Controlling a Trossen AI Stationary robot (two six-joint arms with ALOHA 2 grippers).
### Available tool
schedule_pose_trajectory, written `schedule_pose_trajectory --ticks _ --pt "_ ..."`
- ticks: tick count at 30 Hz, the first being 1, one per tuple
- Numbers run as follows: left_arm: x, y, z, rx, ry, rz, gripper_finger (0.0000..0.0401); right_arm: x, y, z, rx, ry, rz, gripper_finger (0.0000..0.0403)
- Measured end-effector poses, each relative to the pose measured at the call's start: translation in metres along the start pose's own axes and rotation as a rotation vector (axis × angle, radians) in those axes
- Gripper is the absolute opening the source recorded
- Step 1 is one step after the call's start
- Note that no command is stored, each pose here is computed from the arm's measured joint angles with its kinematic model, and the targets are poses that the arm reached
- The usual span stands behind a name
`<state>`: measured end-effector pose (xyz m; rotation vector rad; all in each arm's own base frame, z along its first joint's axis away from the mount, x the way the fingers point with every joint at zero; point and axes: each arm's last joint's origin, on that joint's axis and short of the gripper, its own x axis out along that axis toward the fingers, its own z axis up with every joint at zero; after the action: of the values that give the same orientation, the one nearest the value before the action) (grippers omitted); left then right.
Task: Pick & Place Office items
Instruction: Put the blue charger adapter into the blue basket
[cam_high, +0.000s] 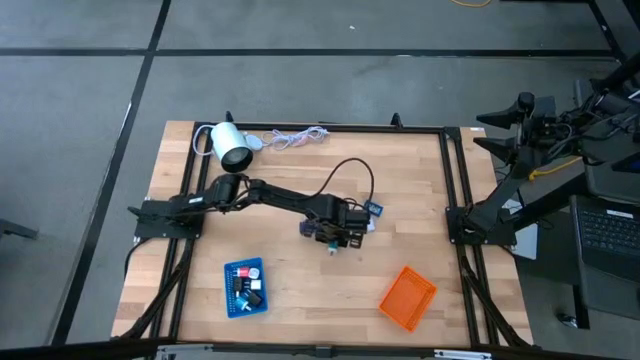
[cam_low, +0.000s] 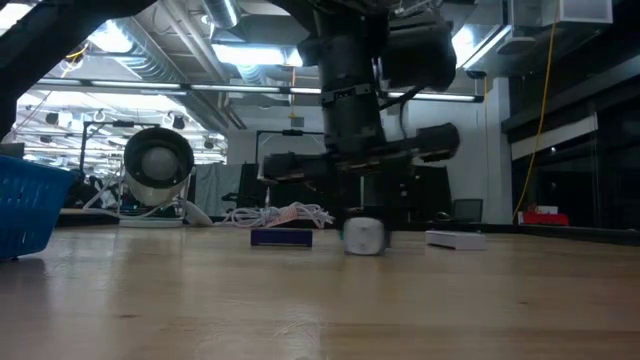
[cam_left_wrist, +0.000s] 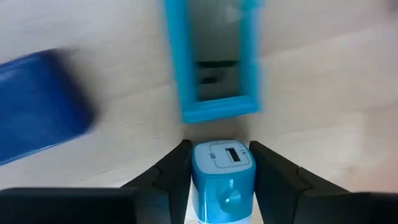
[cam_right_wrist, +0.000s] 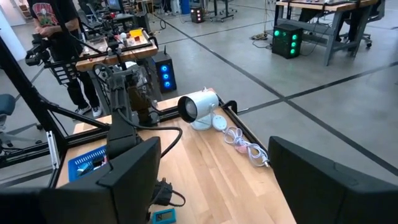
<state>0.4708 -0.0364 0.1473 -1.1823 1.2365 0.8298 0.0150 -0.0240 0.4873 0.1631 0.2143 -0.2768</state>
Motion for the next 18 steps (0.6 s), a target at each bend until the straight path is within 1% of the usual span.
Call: schedule_pose_trajectory --ticks 3,5,7,8,11,13,15,16,18 --pt "-0.011 -0.011 -0.004 0.052 -0.096 -0.103 0.0136 0.000 0.000 0.000 0.000 0.000 0.000 0.0302" --pt "-0.033 -0.015 -0.010 0.082 -0.168 -0.155 0.0134 0.000 0.000 0.000 0.001 -0.001 -0.001 0.0302" --pt "-0.058 -0.021 -0.015 0.096 -0.248 -0.241 0.0134 0.000 0.000 0.001 0.006 -0.010 -0.009 0.0302" --pt "-0.069 -0.022 -0.019 0.104 -0.286 -0.257 0.0134 0.000 0.000 0.001 0.012 -0.014 -0.014 0.0302" --pt "-0.088 -0.020 -0.036 0.129 -0.429 -0.258 0.0134 0.000 0.000 0.001 0.030 -0.018 -0.019 0.0302" --pt "-0.105 -0.017 -0.054 0.152 -0.531 -0.262 0.0133 0.000 0.000 0.001 0.032 -0.019 -0.018 0.0302" --pt "-0.124 -0.014 -0.072 0.158 -0.623 -0.301 0.0133 0.000 0.000 0.001 0.035 -0.021 -0.019 0.0302" --pt "-0.129 -0.011 -0.080 0.159 -0.651 -0.303 0.0133 0.000 0.000 0.001 0.037 -0.026 -0.024 0.0302" --pt "-0.128 -0.002 -0.094 0.144 -0.687 -0.292 0.0133 0.000 -0.001 0.002 0.044 -0.034 -0.034 0.0302"
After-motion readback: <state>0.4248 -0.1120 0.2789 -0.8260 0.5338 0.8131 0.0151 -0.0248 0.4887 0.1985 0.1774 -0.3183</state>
